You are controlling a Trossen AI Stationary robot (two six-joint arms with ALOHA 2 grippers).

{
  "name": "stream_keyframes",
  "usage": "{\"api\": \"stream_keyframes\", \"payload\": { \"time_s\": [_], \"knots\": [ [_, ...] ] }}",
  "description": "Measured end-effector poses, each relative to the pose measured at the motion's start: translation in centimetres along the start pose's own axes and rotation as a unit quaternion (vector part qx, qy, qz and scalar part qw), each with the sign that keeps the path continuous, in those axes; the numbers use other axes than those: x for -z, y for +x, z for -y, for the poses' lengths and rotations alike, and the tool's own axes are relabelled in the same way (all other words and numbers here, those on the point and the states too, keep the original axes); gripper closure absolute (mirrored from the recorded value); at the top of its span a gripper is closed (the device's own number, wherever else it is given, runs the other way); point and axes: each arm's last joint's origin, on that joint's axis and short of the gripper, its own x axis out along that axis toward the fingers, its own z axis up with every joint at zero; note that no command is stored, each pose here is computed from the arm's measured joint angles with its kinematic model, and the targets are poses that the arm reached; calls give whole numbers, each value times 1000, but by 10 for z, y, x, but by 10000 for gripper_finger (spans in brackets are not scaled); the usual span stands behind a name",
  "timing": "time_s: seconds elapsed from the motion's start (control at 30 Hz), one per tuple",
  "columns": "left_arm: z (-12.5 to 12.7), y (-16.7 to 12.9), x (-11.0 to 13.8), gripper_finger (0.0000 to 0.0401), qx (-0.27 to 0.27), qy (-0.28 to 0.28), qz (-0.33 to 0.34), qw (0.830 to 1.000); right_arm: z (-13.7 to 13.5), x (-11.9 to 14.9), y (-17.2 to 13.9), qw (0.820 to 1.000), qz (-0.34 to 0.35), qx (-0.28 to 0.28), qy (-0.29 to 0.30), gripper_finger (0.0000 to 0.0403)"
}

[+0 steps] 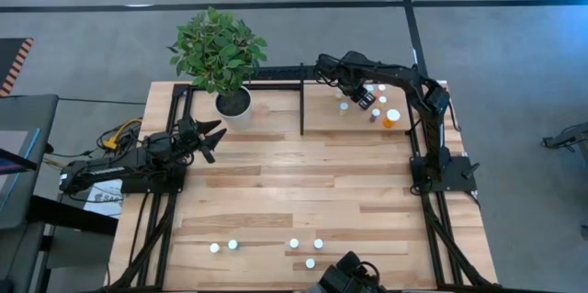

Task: Pick and place medicine bottles onto shelf by color
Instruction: Put the top blue pill bottle on the shelf, then put the right pink pill bottle on the shelf

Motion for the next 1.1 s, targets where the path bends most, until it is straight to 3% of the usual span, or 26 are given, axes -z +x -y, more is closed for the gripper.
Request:
{"api": "stream_keyframes", "payload": {
  "time_s": [0.5,0.9,1.1],
  "knots": [
    [0,0,0,220,0,0,0,1000,2,-3,-5,1000,0,3,0,156],
    [0,0,0,220,0,0,0,1000,-1,-31,-72,1000,-2,-8,-3,147],
    [0,0,0,220,0,0,0,1000,15,-27,-118,993,-22,-62,-94,147]
  ]
}}
